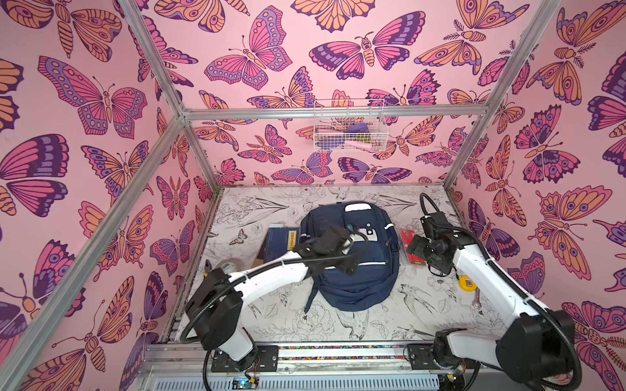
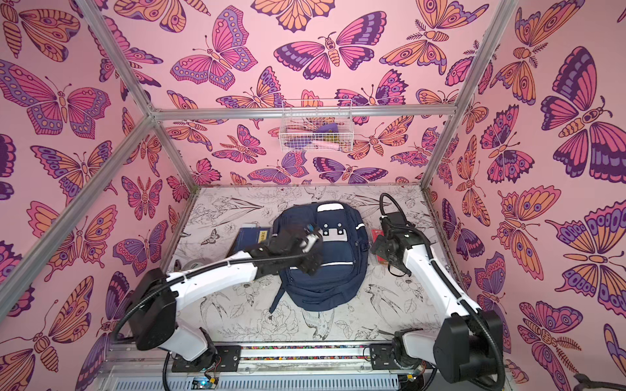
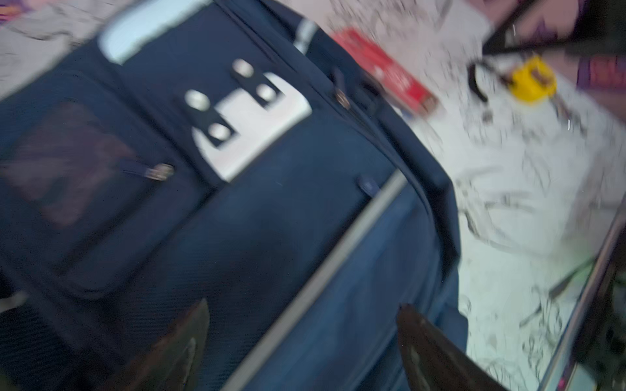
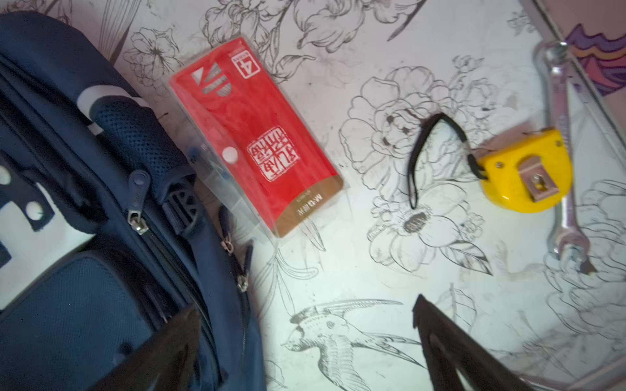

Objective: Pack the student bag

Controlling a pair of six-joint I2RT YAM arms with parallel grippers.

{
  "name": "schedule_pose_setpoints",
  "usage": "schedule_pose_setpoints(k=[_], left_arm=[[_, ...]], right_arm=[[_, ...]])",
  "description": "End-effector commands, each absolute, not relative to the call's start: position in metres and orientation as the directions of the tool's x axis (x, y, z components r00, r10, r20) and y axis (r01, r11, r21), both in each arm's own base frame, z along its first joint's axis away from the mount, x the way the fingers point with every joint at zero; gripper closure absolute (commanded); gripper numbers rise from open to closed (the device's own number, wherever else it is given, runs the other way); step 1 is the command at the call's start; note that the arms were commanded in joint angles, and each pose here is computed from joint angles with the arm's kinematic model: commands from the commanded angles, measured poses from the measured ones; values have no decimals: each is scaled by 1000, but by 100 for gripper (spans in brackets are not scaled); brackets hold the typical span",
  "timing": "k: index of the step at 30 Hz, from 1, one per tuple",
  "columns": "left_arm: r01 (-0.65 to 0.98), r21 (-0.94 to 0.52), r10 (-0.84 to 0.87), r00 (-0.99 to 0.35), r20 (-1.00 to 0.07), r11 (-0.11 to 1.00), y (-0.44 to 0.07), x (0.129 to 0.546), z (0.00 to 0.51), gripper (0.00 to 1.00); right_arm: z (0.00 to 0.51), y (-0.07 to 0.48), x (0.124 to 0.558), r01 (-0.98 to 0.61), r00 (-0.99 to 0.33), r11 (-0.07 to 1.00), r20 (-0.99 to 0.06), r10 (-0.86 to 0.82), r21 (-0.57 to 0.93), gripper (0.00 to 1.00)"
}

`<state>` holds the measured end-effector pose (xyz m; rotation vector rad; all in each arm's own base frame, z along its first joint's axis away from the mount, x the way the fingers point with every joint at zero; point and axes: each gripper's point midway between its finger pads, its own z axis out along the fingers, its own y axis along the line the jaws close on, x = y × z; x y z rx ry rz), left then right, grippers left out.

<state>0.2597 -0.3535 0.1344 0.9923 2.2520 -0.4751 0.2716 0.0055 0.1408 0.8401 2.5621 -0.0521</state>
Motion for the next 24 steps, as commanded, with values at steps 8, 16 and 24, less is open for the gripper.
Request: schedule_pose_setpoints(k=[8,16,24], left_arm=[[761,246,732,-399,-552,600,-389,270,100,18],[800,280,783,-336,-524,531,-421,270,83,35],[851,215,777,-296,-556,479,-425,245,100,22]], right_arm=[[143,23,229,482,-789,858,-339,513,177,20],[129,39,232,428,-856,886,-234,461,181,30],[135,44,243,401,-868,895,-231,440,197,30]])
